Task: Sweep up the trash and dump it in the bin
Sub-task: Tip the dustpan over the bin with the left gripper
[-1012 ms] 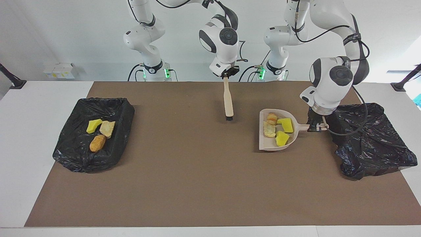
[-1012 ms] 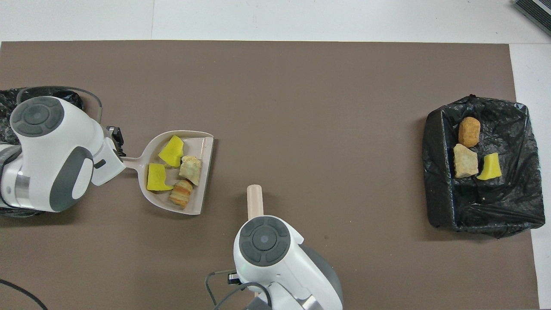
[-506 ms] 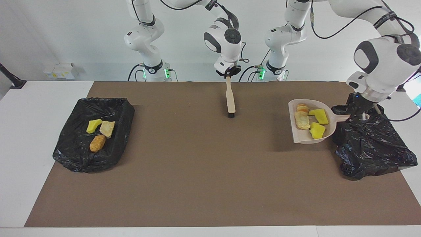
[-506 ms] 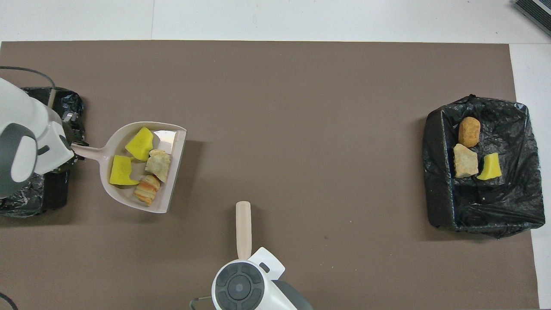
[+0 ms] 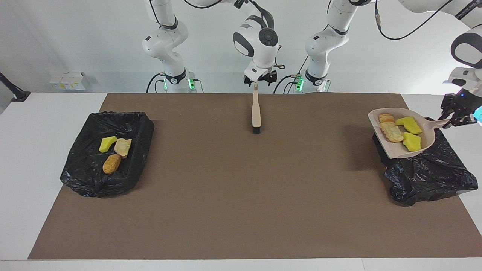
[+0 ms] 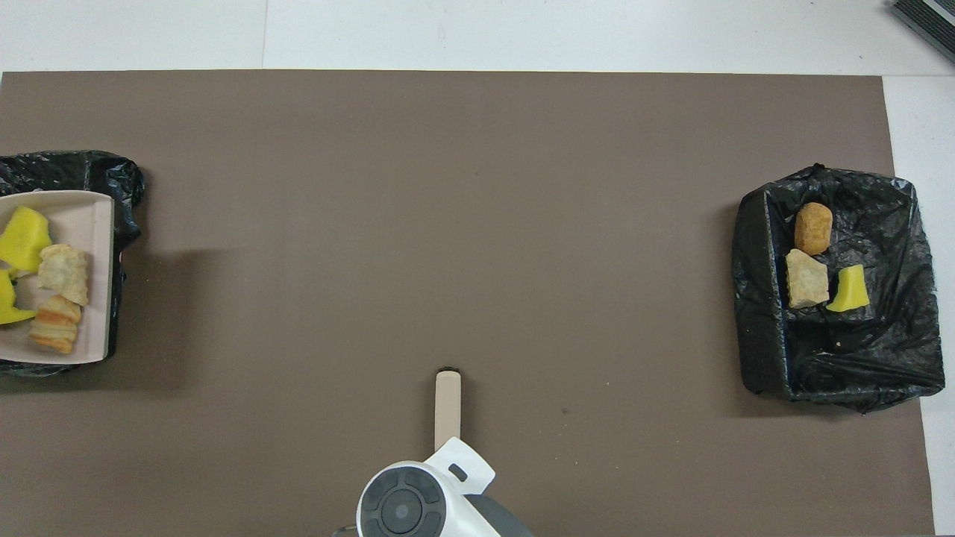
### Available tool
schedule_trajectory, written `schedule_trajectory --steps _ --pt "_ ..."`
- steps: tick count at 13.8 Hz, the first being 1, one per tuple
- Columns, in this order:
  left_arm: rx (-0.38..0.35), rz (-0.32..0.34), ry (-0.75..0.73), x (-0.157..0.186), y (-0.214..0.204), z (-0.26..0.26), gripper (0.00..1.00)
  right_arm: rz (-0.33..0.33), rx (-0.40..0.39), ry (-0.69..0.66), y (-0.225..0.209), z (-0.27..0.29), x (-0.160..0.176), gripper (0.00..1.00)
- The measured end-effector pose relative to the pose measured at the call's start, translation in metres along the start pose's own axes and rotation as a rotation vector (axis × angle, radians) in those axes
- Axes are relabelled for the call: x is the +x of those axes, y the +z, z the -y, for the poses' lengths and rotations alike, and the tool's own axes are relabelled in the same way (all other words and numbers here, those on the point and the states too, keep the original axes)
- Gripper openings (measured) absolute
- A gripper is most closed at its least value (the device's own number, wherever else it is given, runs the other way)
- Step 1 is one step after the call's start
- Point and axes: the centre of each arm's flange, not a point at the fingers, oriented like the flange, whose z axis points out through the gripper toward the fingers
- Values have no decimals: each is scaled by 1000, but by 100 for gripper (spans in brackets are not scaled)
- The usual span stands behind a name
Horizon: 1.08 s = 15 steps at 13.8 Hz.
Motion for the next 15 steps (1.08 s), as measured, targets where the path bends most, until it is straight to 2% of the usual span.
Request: schedule_trajectory --steps 5,8,11,15 --pt "43 189 13 -43 -11 12 31 -33 35 9 -72 -31 39 100" --pt "47 366 -25 -56 -16 15 31 -49 53 -57 -125 -75 73 100" --pt "29 519 -61 -48 -19 22 31 -89 52 -139 -167 -131 107 100" --pt "37 691 -85 -14 -17 38 31 -125 52 -262 -204 -233 150 100"
